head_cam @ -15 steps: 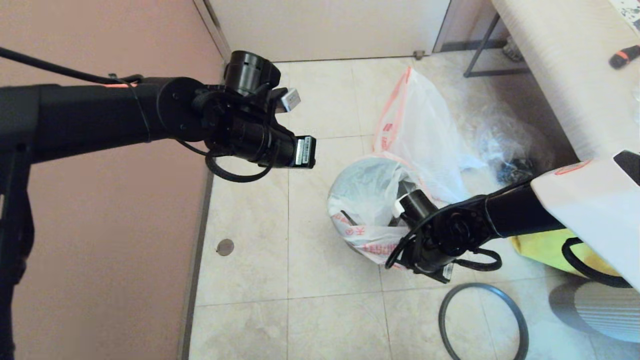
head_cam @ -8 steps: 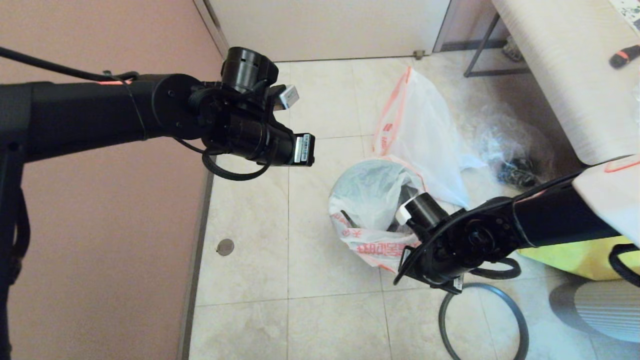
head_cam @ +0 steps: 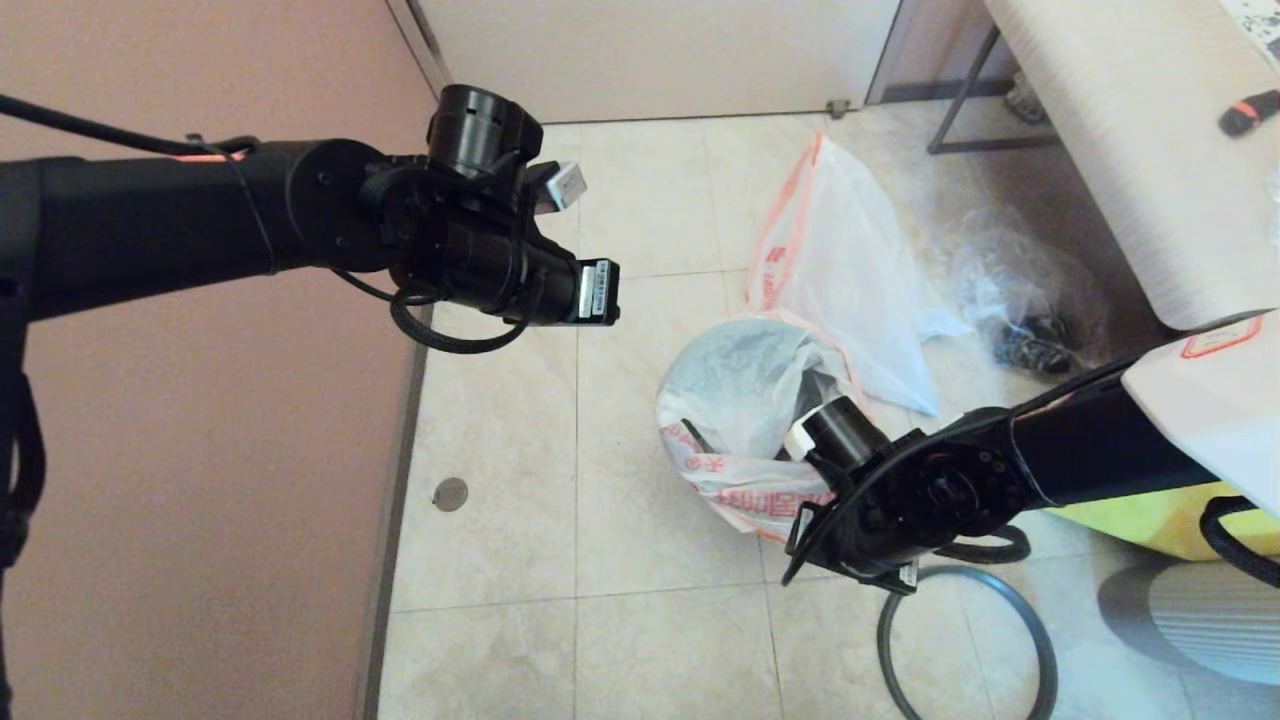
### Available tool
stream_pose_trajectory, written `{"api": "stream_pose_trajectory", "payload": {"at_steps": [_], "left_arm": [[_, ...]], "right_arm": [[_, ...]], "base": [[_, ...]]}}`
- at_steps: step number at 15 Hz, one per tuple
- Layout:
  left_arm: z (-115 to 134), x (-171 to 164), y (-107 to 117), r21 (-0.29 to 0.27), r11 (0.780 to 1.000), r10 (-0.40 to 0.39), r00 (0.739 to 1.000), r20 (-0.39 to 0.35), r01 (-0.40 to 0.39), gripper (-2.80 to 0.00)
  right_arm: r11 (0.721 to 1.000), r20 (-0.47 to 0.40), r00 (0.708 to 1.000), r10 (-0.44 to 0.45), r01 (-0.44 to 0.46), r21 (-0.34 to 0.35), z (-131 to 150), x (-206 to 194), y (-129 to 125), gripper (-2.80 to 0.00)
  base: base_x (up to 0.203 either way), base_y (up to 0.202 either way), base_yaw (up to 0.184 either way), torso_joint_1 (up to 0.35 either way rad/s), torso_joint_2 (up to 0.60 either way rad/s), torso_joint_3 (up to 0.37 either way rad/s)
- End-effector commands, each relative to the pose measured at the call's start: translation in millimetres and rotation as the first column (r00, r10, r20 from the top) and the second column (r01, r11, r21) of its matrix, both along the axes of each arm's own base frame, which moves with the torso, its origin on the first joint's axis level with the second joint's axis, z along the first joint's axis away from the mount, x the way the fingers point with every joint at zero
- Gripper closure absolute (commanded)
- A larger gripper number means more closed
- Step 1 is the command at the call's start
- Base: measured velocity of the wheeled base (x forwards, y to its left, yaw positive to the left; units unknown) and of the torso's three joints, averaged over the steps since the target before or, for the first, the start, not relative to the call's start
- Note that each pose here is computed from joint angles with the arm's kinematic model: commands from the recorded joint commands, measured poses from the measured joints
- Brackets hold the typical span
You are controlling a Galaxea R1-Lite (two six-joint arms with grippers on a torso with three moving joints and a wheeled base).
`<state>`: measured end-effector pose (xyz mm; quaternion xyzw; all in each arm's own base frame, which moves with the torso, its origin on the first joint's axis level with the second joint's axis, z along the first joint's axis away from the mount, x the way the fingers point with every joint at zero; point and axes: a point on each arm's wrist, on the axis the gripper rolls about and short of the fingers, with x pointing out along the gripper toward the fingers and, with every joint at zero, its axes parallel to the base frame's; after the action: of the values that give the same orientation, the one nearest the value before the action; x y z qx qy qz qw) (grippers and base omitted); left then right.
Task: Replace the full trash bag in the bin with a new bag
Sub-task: Put the new garbage bag on the trash can
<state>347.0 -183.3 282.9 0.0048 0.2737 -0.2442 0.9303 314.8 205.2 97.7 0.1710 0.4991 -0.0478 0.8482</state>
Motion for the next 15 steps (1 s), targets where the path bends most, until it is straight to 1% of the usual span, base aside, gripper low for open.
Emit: {"api": "stream_pose_trajectory", "payload": {"at_steps": [1, 2, 3, 4, 5, 6, 7, 8, 9, 12, 13, 14, 15], "left_arm": [[1.7, -0.4, 2.0, -0.002, 1.0, 0.004, 1.0, 0.002, -0.004, 0.0], [1.6, -0.7, 1.4, -0.002, 1.0, 0.003, 1.0, 0.002, -0.003, 0.0], [2.2, -1.7, 1.3, -0.002, 1.0, 0.001, 1.0, 0.001, -0.001, 0.0], [4.1, -3.5, 2.2, -0.004, 1.0, 0.001, 1.0, 0.005, -0.001, 0.0], [6.3, -5.3, 3.2, -0.006, 1.0, 0.001, 1.0, 0.009, -0.001, 0.0], [6.3, -5.4, 3.2, -0.006, 1.0, 0.001, 1.0, 0.009, -0.001, 0.0], [6.4, -5.3, 3.1, -0.007, 1.0, 0.001, 1.0, 0.01, -0.001, 0.0], [6.4, -5.3, 3.1, -0.006, 1.0, 0.001, 1.0, 0.01, -0.001, 0.0], [8.0, -6.6, 3.8, -0.009, 1.0, 0.002, 1.0, 0.011, -0.002, 0.0], [9.6, -13.9, 2.3, -0.008, 1.0, -0.014, 1.0, 0.005, 0.014, 0.0], [9.8, -13.3, 2.6, -0.009, 1.0, -0.013, 1.0, 0.007, 0.013, 0.0], [9.8, -13.0, 3.1, -0.008, 1.0, -0.012, 1.0, 0.007, 0.012, 0.0], [9.9, -12.9, 3.1, -0.009, 1.0, -0.012, 1.0, 0.009, 0.012, 0.0]], "right_arm": [[1.0, 0.016, 1.0, 0.005, -0.006, 0.004, 0.6, 3.6, 1.6, 0.0], [0.999, 0.098, 0.995, 0.032, -0.035, 0.027, 29.5, -0.3, -1.5, 0.0], [0.997, 0.188, 0.98, 0.059, -0.067, 0.033, 59.9, -4.8, -5.3, 0.0], [0.995, 0.255, 0.964, 0.076, -0.088, 0.037, 87.1, -10.9, -8.0, 0.0], [0.993, 0.303, 0.949, 0.09, -0.108, 0.045, 114.7, -19.4, -8.9, 0.0], [0.991, 0.327, 0.94, 0.1, -0.122, 0.049, 133.6, -24.0, -8.2, 0.0], [0.991, 0.335, 0.936, 0.106, -0.129, 0.047, 141.7, -23.4, -7.0, 0.0], [0.991, 0.333, 0.936, 0.113, -0.13, 0.029, 139.5, -13.8, -5.1, 0.0], [0.991, 0.317, 0.939, 0.131, -0.136, -0.006, 128.5, 2.8, -0.3, 0.0], [0.978, 0.275, 0.94, 0.203, -0.179, -0.108, 82.0, 58.8, 20.9, 0.0], [0.968, 0.26, 0.937, 0.235, -0.204, -0.143, 61.5, 75.3, 29.0, 0.0], [0.947, 0.242, 0.924, 0.296, -0.252, -0.198, 36.4, 89.5, 37.2, 0.0], [0.92, 0.228, 0.906, 0.357, -0.299, -0.254, 10.3, 100.6, 45.6, 0.0]], "base": [[0.0, 0.0, 0.0, 0.0, 0.0, 0.0], [0.0, 0.0, 0.0, 0.0, 0.0, 0.0], [0.0, 0.0, 0.0, 0.0, 0.0, 0.0], [0.0, 0.0, 0.0, 0.0, 0.0, 0.0], [0.0, 0.0, 0.0, 0.0, 0.0, 0.0], [0.0, 0.0, 0.0, 0.0, 0.0, 0.0], [0.0, 0.0, 0.0, 0.0, 0.0, 0.0], [0.0, 0.0, 0.0, 0.0, 0.0, 0.0], [0.0, 0.0, 0.0, 0.0, 0.0, 0.0], [0.0, 0.0, 0.0, 0.0, 0.0, 0.0], [0.0, 0.0, 0.0, 0.0, 0.0, 0.0], [0.0, 0.0, 0.0, 0.0, 0.0, 0.0], [0.0, 0.0, 0.0, 0.0, 0.0, 0.0]]}}
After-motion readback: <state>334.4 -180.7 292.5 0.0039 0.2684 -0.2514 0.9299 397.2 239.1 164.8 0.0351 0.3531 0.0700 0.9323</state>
